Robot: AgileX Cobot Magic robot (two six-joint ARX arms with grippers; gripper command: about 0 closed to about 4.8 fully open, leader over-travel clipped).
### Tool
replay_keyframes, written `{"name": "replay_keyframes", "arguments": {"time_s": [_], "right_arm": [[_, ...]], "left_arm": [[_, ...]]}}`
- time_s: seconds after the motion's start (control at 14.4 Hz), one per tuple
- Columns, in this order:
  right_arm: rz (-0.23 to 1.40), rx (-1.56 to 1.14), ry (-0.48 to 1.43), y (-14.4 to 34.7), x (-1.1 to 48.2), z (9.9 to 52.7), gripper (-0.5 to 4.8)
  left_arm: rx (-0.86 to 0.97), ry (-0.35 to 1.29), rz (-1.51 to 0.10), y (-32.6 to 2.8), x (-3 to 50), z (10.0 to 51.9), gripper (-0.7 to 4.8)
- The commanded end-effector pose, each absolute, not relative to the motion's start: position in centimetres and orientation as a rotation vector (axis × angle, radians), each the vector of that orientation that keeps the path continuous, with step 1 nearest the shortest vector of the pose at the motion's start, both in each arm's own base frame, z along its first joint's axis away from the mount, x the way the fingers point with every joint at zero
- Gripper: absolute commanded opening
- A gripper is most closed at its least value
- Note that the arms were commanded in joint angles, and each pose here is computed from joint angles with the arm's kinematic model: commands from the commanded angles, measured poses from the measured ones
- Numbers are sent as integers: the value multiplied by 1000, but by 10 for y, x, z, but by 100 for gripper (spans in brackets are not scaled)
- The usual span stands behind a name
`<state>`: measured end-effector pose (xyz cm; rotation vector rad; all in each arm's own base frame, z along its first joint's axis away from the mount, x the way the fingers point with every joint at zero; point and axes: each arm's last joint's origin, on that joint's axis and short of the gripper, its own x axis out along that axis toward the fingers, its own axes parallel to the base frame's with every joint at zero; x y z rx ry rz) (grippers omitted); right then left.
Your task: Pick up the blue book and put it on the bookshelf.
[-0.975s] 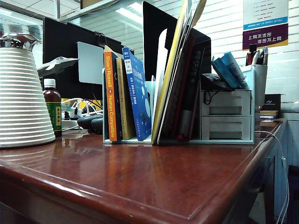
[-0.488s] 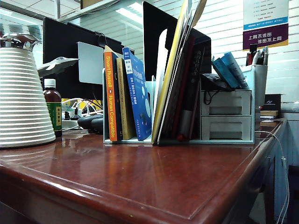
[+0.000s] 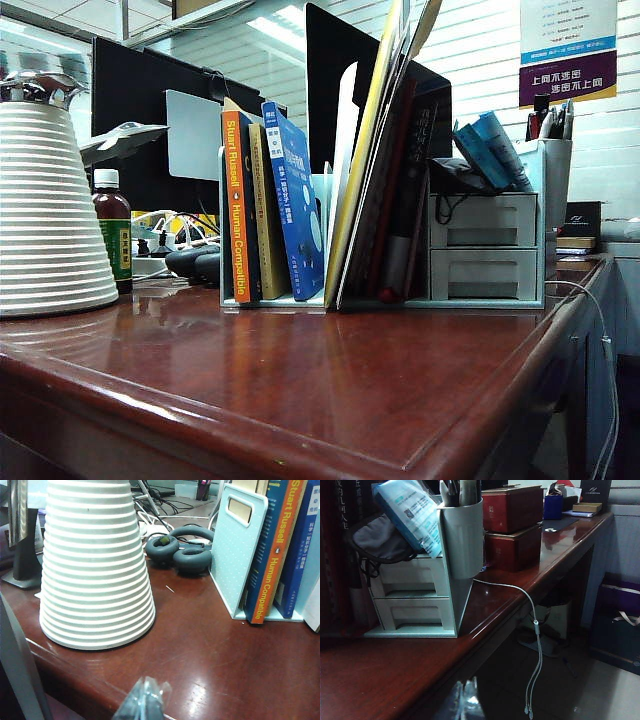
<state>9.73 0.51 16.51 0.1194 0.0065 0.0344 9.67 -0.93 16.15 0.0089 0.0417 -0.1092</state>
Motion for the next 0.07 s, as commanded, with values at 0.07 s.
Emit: {"name": "replay_keyframes", "arguments": {"time_s": [0.07], "right_arm": [[37,120,-6,5,97,166,-5]], "left_arm": [[11,39,-112,-9,97,161,-5]]}}
